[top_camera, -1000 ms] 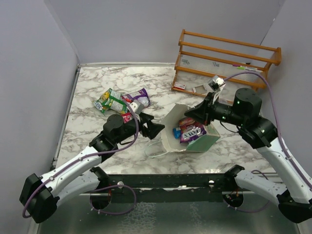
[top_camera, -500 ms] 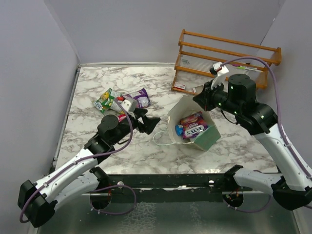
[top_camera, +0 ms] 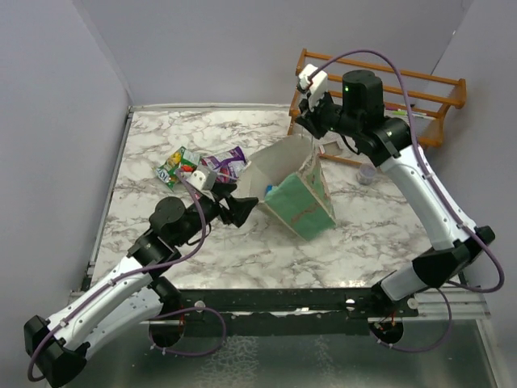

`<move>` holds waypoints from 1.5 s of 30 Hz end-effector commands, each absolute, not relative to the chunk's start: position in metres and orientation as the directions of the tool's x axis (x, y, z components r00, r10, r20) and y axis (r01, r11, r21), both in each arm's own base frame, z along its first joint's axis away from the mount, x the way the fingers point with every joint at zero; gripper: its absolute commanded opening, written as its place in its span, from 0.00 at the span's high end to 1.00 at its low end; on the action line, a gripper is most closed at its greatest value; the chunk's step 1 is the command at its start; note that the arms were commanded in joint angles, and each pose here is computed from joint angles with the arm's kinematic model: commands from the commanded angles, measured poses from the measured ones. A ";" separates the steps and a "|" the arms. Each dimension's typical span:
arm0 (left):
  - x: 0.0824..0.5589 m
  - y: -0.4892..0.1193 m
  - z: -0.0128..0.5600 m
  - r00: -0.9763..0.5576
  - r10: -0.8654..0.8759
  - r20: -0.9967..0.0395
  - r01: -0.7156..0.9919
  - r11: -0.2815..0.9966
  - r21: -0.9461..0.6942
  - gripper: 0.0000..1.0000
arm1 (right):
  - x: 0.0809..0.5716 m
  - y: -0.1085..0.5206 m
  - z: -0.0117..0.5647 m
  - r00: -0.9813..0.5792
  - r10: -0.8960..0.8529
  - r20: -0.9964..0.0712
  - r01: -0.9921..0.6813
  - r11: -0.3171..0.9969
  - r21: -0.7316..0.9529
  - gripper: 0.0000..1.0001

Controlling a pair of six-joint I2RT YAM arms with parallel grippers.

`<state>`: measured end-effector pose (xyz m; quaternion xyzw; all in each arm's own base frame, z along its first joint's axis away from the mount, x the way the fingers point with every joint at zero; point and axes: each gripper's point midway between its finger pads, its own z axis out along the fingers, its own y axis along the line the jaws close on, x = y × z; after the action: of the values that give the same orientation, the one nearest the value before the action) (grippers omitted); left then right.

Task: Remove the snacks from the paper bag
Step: Adjust the paper bag at the center of the board.

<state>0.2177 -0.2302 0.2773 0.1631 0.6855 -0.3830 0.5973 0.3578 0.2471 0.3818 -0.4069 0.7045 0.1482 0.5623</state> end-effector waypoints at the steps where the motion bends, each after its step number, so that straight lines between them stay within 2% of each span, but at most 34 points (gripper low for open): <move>1: 0.213 -0.219 0.300 -0.193 -0.265 -0.945 0.672 0.666 -0.324 0.19 | 0.387 0.251 0.438 0.252 -0.399 -0.882 -0.750 0.495 -0.438 0.98; 10: 0.208 -0.199 0.317 -0.140 -0.261 -0.955 0.642 0.710 -0.289 0.19 | 0.418 0.204 0.440 0.324 -0.380 -0.867 -0.775 0.420 -0.473 0.98; 16: 0.208 -0.196 0.328 -0.122 -0.253 -0.960 0.642 0.717 -0.270 0.18 | 0.427 0.169 0.442 0.310 -0.333 -0.890 -0.776 0.452 -0.440 0.98; 20: 0.210 -0.199 0.330 -0.119 -0.244 -0.962 0.644 0.718 -0.262 0.18 | 0.396 0.202 0.420 0.193 -0.149 -0.970 -0.929 0.291 -0.230 0.98; 23: 0.213 -0.199 0.327 -0.128 -0.265 -0.956 0.632 0.721 -0.284 0.18 | 0.343 0.236 0.404 0.041 -0.025 -0.999 -0.999 0.006 -0.042 0.98; 25: 0.212 -0.201 0.326 -0.140 -0.284 -0.948 0.635 0.709 -0.306 0.18 | 0.312 0.260 0.395 0.022 -0.022 -1.000 -0.997 -0.077 -0.020 0.98; 28: 0.207 -0.205 0.321 -0.159 -0.287 -0.945 0.655 0.685 -0.318 0.18 | 0.279 0.282 0.371 -0.014 -0.055 -0.998 -0.996 -0.088 0.019 0.98; 31: 0.201 -0.213 0.317 -0.168 -0.262 -0.950 0.696 0.651 -0.303 0.19 | 0.246 0.278 0.339 -0.121 -0.067 -0.990 -0.984 -0.126 0.128 0.98; 34: 0.195 -0.226 0.312 -0.173 -0.243 -0.954 0.750 0.596 -0.288 0.21 | 0.228 0.271 0.320 -0.163 -0.072 -0.984 -0.981 -0.097 0.169 0.98; 37: 0.190 -0.240 0.308 -0.179 -0.247 -0.952 0.798 0.530 -0.287 0.23 | 0.232 0.266 0.322 -0.167 -0.062 -0.984 -0.986 0.022 0.166 0.98; 45: 0.196 -0.265 0.271 -0.217 -0.215 -0.952 0.787 0.538 -0.301 0.36 | 0.247 0.263 0.326 -0.164 -0.064 -0.984 -0.980 0.126 0.156 0.98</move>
<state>0.2017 -0.2505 0.2706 0.2128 0.6720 -0.4134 0.5763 0.2278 0.2648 0.3188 -0.4699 0.5642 0.5174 0.4395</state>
